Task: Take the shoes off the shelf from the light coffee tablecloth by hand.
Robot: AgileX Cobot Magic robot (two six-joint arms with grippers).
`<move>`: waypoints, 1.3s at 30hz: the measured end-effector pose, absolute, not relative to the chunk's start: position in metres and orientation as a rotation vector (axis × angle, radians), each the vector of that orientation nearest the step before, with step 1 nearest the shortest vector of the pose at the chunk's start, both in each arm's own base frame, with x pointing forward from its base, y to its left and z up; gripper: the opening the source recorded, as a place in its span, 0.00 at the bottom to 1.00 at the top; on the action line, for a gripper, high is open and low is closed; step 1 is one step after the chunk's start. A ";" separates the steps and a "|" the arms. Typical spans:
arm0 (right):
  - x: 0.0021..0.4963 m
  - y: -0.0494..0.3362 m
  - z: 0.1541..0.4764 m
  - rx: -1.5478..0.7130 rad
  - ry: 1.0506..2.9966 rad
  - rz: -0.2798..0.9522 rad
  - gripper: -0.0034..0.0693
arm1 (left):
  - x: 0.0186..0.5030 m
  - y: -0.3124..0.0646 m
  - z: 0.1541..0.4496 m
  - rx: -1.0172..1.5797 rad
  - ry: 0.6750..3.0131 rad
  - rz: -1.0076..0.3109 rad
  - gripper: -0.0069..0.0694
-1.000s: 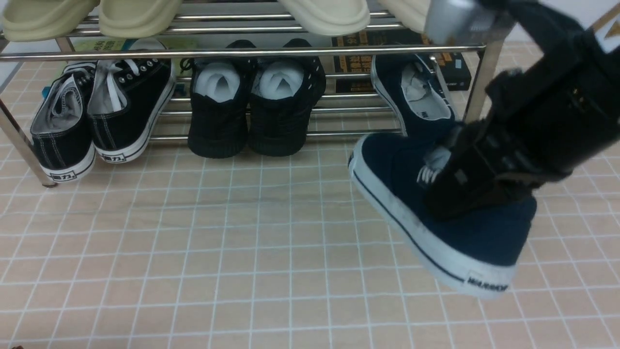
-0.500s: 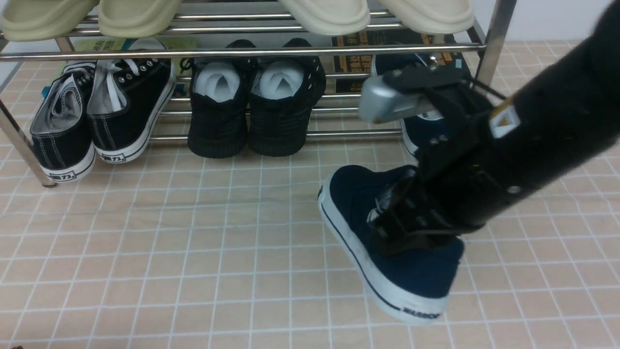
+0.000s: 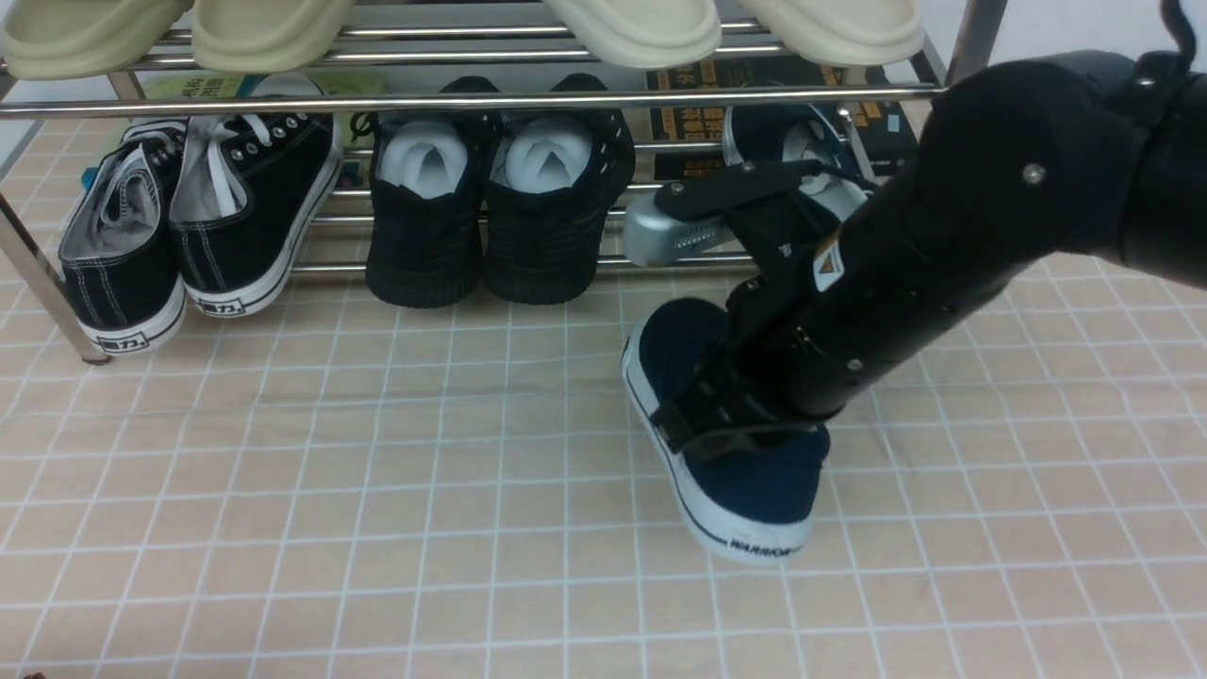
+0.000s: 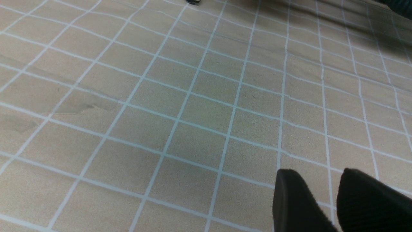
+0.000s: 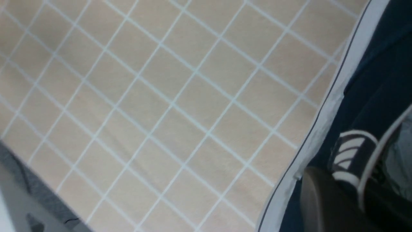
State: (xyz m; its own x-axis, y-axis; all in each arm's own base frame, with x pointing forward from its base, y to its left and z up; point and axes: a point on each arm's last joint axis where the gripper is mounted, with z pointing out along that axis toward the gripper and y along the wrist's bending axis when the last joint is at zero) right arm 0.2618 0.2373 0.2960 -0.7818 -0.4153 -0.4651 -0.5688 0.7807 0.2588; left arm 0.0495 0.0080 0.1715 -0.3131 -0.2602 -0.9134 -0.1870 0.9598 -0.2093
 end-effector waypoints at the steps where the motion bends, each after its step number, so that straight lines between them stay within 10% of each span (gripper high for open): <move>1: 0.264 0.237 0.295 -0.744 2.586 0.528 0.10 | 0.049 0.008 0.171 -0.324 1.901 -0.075 0.40; 22: 0.296 0.253 0.232 -0.692 2.646 0.376 0.14 | 0.049 0.008 0.171 -0.324 1.901 -0.075 0.40; 39: 0.293 0.261 0.245 -0.606 2.749 0.511 0.53 | 0.049 0.008 0.171 -0.324 1.901 -0.075 0.40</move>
State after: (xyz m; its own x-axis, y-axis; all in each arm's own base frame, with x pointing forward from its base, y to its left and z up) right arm 0.2931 0.2606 0.2450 -0.8730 -0.3498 -0.3398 -0.4486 0.8494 0.2780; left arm 0.0495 0.0080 0.1715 -0.3131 -0.2602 -0.9134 -0.1870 0.9598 -0.2093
